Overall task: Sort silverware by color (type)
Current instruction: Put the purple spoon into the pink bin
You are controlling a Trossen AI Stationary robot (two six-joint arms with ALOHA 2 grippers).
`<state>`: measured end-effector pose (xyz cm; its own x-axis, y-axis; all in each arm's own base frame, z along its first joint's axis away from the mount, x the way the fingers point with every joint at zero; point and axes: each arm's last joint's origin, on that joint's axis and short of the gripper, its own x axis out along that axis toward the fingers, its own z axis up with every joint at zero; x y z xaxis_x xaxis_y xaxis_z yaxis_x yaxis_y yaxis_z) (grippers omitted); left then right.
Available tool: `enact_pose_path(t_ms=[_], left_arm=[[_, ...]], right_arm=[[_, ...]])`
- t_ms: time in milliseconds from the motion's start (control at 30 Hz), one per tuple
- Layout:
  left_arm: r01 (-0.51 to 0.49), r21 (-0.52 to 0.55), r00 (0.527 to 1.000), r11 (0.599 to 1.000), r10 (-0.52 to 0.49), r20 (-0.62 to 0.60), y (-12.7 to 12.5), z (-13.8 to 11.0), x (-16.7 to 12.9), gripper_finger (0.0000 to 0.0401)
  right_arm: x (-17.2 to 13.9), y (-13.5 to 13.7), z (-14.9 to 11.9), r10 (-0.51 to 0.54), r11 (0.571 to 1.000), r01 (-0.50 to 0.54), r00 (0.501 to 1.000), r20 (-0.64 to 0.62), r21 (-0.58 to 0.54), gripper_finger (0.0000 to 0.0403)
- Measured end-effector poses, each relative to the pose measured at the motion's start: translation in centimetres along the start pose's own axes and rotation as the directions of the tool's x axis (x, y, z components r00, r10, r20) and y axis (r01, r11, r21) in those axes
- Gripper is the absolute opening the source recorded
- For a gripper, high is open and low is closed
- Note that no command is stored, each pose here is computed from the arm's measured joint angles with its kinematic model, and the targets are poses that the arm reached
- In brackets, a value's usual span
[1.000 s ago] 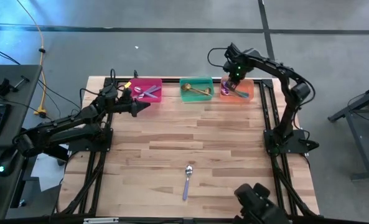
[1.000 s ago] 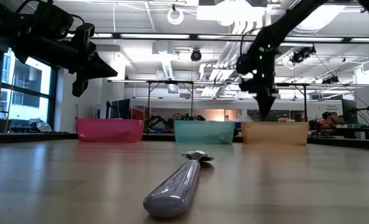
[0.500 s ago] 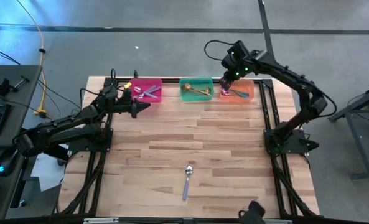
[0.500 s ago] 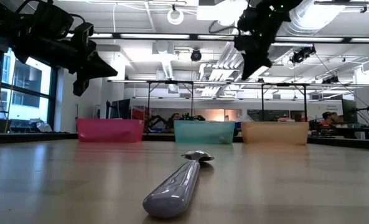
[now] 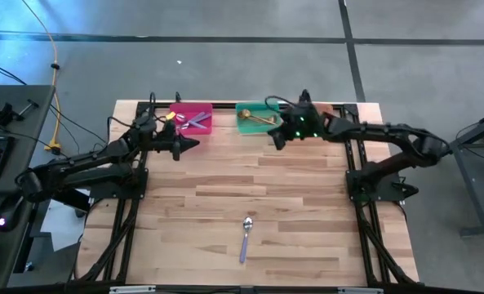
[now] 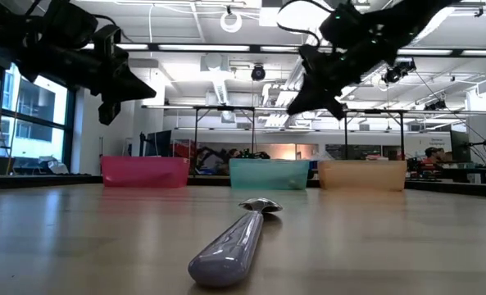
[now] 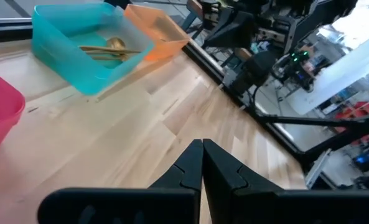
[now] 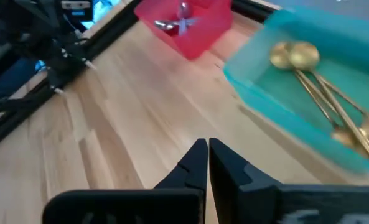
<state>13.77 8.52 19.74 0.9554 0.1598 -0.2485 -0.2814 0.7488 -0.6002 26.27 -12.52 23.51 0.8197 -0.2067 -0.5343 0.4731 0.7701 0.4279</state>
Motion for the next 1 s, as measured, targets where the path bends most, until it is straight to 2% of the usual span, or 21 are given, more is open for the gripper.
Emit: enact_pose_path(t_ms=[100,200,400,567,800,1000], left_arm=[[-0.028,0.021,1.0,0.999,0.028,0.002,-0.6,-0.4,0.3,0.0],[-0.108,0.014,0.994,0.994,0.108,-0.011,-1.3,-0.7,0.6,0.0],[-0.27,-0.037,0.963,0.962,0.271,0.013,-3.5,-1.5,1.2,0.0],[-0.33,-0.1,0.944,0.939,0.331,-0.011,-5.3,-2.7,2.4,0.0],[-0.414,-0.082,0.91,0.907,0.408,-0.078,-8.6,-3.5,6.2,0.0],[-0.405,-0.044,0.907,0.913,0.396,-0.143,-12.2,-3.9,10.7,0.0]], right_arm=[[-1.3,-0.2,-1.8,-0.005,1.0,0.005,1.0,0.007,-0.004,0.0],[-3.1,-0.6,-2.6,0.028,0.999,-0.027,0.999,0.032,-0.029,0.0],[-6.3,-0.5,-2.6,0.219,0.964,-0.21,0.975,0.043,-0.161,0.0],[-7.5,0.0,-2.5,0.264,0.939,-0.243,0.963,0.057,-0.245,0.0],[-7.6,0.1,-2.5,0.287,0.919,-0.26,0.956,0.053,-0.297,0.0],[-7.6,0.1,-2.5,0.294,0.902,-0.261,0.954,0.049,-0.343,0.0]])
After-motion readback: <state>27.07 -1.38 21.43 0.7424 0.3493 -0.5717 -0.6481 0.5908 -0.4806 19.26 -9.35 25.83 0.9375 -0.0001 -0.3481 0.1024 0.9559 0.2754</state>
